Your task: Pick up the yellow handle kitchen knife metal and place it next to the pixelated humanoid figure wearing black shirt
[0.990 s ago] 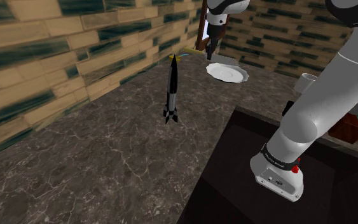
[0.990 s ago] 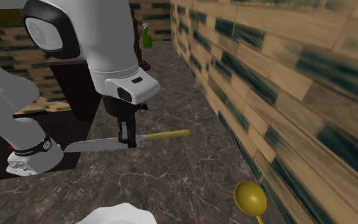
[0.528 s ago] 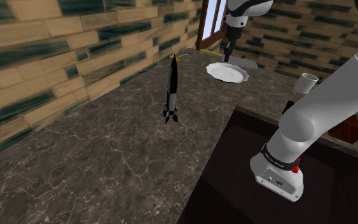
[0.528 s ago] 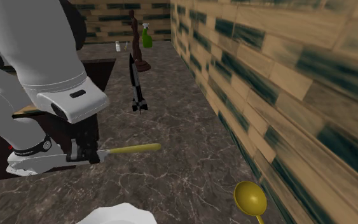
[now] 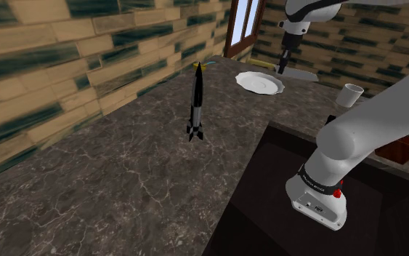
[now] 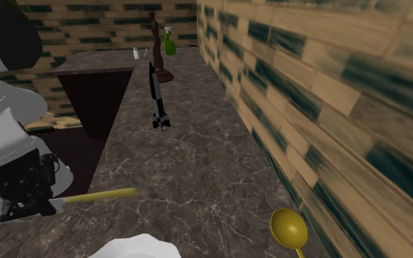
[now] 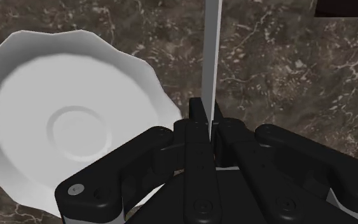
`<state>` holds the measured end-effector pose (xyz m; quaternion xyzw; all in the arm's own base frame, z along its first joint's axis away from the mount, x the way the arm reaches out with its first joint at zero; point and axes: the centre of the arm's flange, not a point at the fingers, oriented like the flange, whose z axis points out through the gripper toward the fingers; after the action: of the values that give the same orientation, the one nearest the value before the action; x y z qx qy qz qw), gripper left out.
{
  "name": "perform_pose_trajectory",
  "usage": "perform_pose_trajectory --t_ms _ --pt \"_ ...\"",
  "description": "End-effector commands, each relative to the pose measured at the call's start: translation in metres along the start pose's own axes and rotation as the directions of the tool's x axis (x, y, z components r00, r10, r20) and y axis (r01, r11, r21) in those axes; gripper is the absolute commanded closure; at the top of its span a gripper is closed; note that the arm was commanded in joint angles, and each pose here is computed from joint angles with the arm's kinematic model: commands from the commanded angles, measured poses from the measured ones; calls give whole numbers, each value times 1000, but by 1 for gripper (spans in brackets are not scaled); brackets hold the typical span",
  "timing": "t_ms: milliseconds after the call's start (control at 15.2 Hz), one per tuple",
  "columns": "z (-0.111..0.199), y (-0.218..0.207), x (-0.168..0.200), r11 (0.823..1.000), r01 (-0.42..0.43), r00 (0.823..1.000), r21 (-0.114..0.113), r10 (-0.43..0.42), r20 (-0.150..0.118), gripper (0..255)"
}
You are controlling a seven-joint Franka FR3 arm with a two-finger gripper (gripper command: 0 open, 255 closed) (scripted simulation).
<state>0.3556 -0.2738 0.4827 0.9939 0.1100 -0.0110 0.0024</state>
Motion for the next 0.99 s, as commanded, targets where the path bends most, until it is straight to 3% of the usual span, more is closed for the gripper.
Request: perform_pose_trajectory --t_ms 0,924 --pt "3 9 -24 1000 1 1000 0 -1 0 255" --pt "7 79 -196 1000 1 1000 0 -1 0 255"
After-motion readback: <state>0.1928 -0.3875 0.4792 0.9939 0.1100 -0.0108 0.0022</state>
